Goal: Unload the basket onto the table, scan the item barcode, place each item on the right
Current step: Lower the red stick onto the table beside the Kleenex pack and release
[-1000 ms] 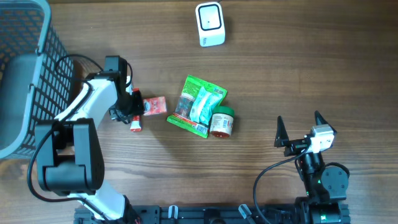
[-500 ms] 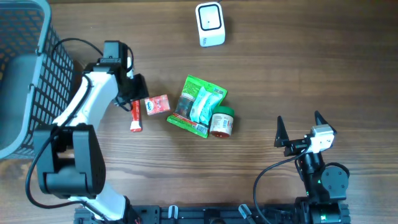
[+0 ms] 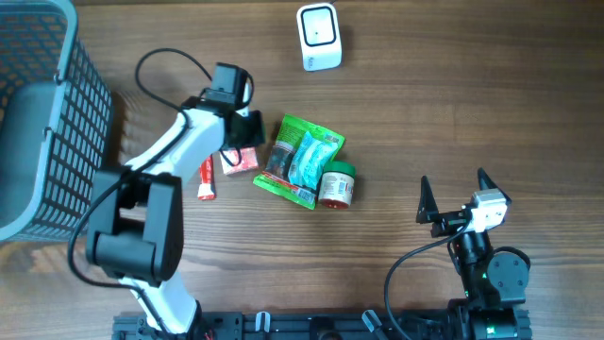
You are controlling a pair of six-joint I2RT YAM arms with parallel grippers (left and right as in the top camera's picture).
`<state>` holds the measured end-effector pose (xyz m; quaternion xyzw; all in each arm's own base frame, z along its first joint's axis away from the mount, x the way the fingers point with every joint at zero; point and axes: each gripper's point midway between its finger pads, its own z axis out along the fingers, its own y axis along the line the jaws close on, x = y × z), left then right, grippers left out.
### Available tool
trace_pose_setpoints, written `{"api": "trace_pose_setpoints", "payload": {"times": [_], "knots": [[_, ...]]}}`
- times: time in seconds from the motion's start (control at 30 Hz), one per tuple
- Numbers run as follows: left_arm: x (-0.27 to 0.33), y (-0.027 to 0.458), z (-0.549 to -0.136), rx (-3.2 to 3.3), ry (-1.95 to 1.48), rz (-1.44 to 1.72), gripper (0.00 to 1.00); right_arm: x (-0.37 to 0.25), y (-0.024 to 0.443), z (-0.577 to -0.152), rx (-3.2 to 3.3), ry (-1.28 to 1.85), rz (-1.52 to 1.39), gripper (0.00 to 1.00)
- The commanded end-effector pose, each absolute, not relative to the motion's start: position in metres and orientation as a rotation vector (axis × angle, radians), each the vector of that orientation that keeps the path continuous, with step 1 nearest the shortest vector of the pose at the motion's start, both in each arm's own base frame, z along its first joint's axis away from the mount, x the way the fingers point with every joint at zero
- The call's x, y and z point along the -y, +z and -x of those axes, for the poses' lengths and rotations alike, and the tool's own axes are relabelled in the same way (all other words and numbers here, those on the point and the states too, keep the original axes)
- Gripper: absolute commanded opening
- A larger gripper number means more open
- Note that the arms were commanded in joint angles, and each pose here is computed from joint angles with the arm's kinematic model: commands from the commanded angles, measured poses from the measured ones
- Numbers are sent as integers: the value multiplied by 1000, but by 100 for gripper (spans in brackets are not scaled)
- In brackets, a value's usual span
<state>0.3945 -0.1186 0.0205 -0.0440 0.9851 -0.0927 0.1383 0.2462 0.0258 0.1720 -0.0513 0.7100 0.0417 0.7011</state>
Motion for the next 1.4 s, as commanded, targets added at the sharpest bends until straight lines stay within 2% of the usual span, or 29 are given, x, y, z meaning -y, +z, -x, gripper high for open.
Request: {"api": "trace_pose_setpoints", "payload": {"times": [0.0,0.4,0.63,0.77,1.07,1.37], "knots": [[137,18,-389,-2866,-288,81,14,-27,173,-246,-1573,90,130,99],[131,27,-333,-3057,-214,10,5,-27,173,-246,-1573,90,130,100],[127,74,-344,-2922,-271,32,9,-27,173,-246,-1573,89,130,100],[97,86,-351,-2877,-180,196,8,-27,173,-246,-1573,90,130,100],[3,74,-342,-2899,9,530,8,-27,173,-246,-1573,90,130,100],[-24,40,-320,-2915,87,630,11,-27,173,-246,-1573,90,130,100]]}}
